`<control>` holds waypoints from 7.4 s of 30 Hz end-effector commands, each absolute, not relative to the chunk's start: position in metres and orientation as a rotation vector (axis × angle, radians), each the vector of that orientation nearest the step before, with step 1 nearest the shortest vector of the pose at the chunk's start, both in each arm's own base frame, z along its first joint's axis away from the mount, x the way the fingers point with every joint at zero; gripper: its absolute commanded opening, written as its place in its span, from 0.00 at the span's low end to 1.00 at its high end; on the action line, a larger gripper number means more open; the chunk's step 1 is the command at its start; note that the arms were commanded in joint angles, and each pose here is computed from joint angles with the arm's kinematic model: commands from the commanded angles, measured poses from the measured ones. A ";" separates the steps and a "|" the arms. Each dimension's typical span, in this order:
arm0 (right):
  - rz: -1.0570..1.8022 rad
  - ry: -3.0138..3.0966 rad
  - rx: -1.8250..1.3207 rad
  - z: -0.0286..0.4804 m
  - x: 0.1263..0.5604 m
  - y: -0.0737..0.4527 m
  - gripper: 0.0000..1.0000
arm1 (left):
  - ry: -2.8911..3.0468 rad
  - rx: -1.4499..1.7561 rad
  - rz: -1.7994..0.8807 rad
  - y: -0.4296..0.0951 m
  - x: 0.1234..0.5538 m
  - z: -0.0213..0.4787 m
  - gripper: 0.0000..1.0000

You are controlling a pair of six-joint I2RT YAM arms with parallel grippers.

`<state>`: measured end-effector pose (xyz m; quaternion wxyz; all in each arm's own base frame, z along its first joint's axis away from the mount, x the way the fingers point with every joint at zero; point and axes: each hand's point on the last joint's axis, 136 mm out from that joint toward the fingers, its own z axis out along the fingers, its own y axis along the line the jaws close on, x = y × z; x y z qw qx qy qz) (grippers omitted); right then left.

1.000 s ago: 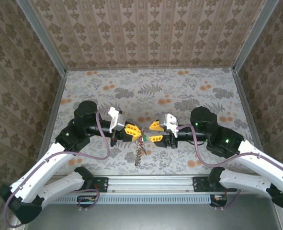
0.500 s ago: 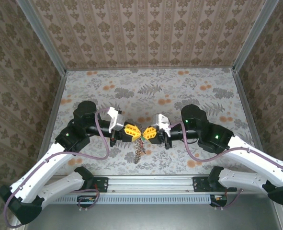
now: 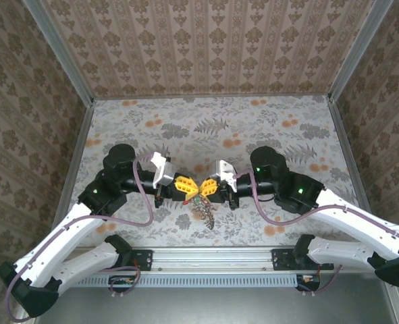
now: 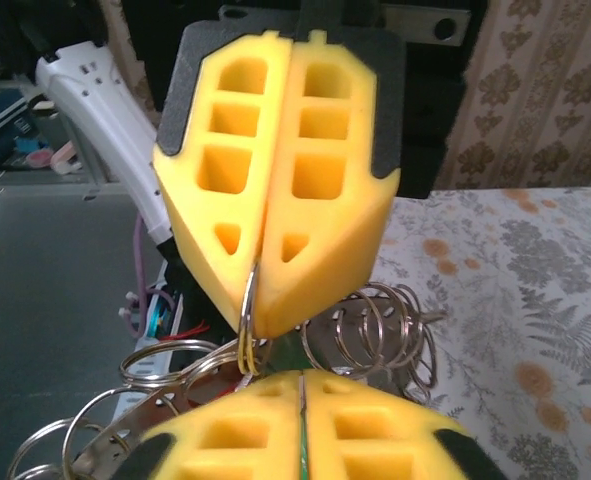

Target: Put the keys on the keyring

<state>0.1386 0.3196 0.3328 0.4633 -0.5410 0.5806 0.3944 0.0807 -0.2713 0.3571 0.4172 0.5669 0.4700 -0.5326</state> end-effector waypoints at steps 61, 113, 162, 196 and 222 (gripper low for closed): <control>0.976 1.376 -1.293 0.341 0.138 0.317 0.00 | 1.119 1.392 -1.294 -0.275 0.083 0.375 0.00; 0.929 1.394 -1.357 0.323 0.138 0.316 0.16 | 1.111 1.290 -1.305 -0.282 0.094 0.369 0.00; 0.776 1.501 -1.353 0.337 0.160 0.310 0.00 | 1.485 1.564 -0.923 -0.289 0.115 0.308 0.00; 1.058 1.248 -1.323 0.349 0.117 0.312 0.28 | 0.996 1.350 -1.331 -0.271 0.071 0.391 0.00; 0.482 1.863 -0.611 0.250 0.265 0.223 0.79 | 1.810 1.004 -0.787 -0.243 0.193 0.264 0.00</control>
